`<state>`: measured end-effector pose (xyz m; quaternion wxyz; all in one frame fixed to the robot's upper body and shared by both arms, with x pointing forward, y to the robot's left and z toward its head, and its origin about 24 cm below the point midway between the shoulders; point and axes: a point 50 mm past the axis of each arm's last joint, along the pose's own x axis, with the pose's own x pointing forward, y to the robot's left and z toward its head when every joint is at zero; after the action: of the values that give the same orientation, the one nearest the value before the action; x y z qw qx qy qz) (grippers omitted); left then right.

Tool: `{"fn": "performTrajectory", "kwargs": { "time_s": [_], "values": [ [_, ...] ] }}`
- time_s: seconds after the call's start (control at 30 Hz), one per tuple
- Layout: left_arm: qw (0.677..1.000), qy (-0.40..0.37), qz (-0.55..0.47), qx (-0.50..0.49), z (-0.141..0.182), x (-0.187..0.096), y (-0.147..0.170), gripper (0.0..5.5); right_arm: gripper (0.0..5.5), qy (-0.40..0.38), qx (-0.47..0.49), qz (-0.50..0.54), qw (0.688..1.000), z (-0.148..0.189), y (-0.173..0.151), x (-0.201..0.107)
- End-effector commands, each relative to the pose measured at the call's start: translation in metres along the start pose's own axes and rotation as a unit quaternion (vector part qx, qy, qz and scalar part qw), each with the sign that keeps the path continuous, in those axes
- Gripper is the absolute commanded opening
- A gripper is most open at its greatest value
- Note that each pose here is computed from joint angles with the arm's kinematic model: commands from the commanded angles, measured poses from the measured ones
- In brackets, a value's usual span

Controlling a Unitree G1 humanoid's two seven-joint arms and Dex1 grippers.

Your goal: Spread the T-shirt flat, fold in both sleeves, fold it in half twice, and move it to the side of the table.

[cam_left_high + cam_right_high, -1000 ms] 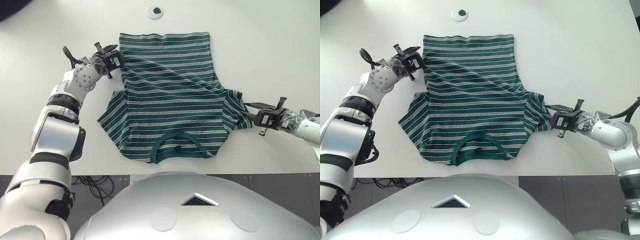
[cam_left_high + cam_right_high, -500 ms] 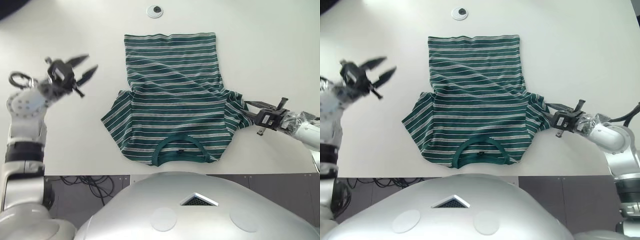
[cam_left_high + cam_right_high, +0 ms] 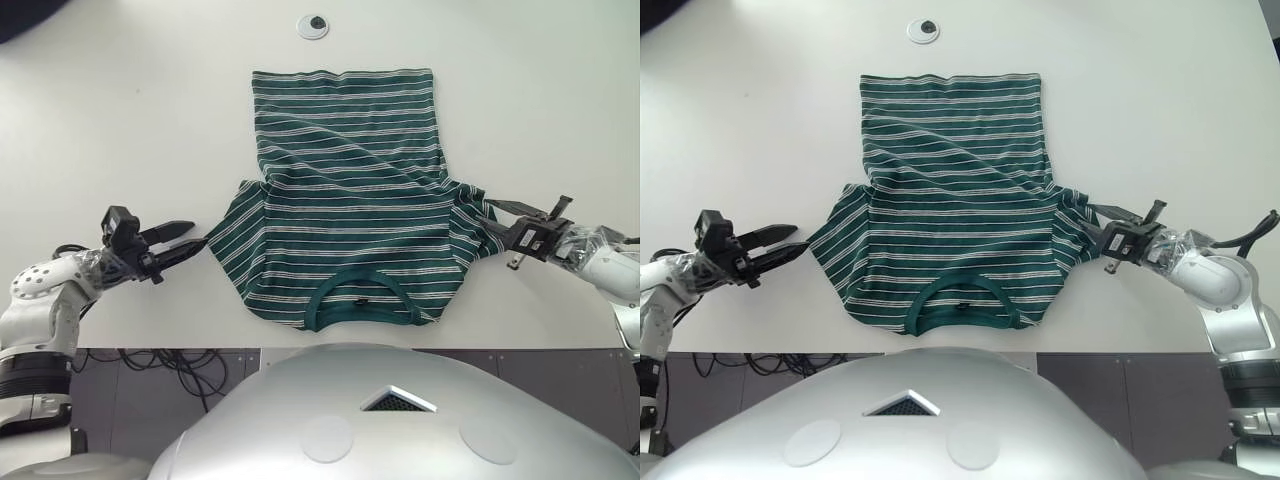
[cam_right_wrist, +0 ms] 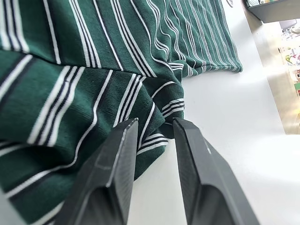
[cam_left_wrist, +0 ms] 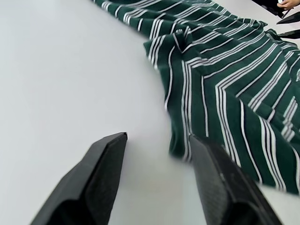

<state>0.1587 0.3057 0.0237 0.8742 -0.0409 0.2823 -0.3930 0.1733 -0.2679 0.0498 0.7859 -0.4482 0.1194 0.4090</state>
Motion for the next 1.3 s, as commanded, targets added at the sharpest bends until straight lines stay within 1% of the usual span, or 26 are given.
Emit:
{"fn": "performTrajectory", "kwargs": {
  "time_s": [0.03,0.17,0.2,0.27,0.43,0.57,0.63,0.7,0.83,0.93,1.17,1.3],
  "values": [
    [0.999,0.034,-0.012,-0.017,-0.012,0.007,-0.008,2.27,1.36,-0.002,0.003,-0.003,1.000,0.002,0.002,0.002],
    [0.998,0.049,-0.024,-0.017,-0.017,0.005,-0.013,1.81,1.36,-0.002,0.002,-0.003,1.000,0.002,0.001,0.003],
    [0.998,0.051,-0.025,-0.017,-0.019,0.004,-0.013,1.60,1.36,-0.003,0.001,-0.003,1.000,0.003,0.001,0.003],
    [0.998,0.053,-0.026,-0.017,-0.021,0.004,-0.013,1.45,1.36,-0.003,0.000,-0.003,1.000,0.003,0.001,0.004],
    [0.997,0.067,-0.027,-0.013,-0.027,0.002,-0.011,0.67,1.36,-0.004,0.000,-0.001,1.000,0.003,0.001,0.005],
    [0.997,0.072,-0.025,-0.002,-0.024,0.001,-0.008,0.04,1.36,-0.005,-0.001,0.001,1.000,0.003,0.002,0.005],
    [0.997,0.067,-0.027,0.002,-0.022,0.002,-0.008,0.01,1.36,-0.005,-0.002,0.000,1.000,0.003,0.002,0.005],
    [0.998,0.042,-0.036,-0.002,-0.014,0.002,-0.008,0.01,1.36,-0.006,-0.002,-0.001,1.000,0.003,0.002,0.006],
    [0.996,-0.030,-0.071,-0.034,0.013,0.002,-0.013,0.01,1.36,-0.006,-0.002,0.000,1.000,0.003,0.001,0.005],
    [0.990,-0.075,-0.111,-0.052,0.031,0.012,-0.024,0.01,1.36,-0.023,0.013,0.001,1.000,0.007,0.002,0.006],
    [0.979,-0.073,-0.182,-0.050,0.034,0.052,-0.050,0.01,1.36,-0.055,0.038,0.001,0.998,0.013,-0.003,0.008],
    [0.976,-0.082,-0.194,-0.047,0.032,0.081,-0.058,0.01,1.36,-0.073,0.050,0.000,0.996,0.017,-0.007,0.009]
  ]
}}
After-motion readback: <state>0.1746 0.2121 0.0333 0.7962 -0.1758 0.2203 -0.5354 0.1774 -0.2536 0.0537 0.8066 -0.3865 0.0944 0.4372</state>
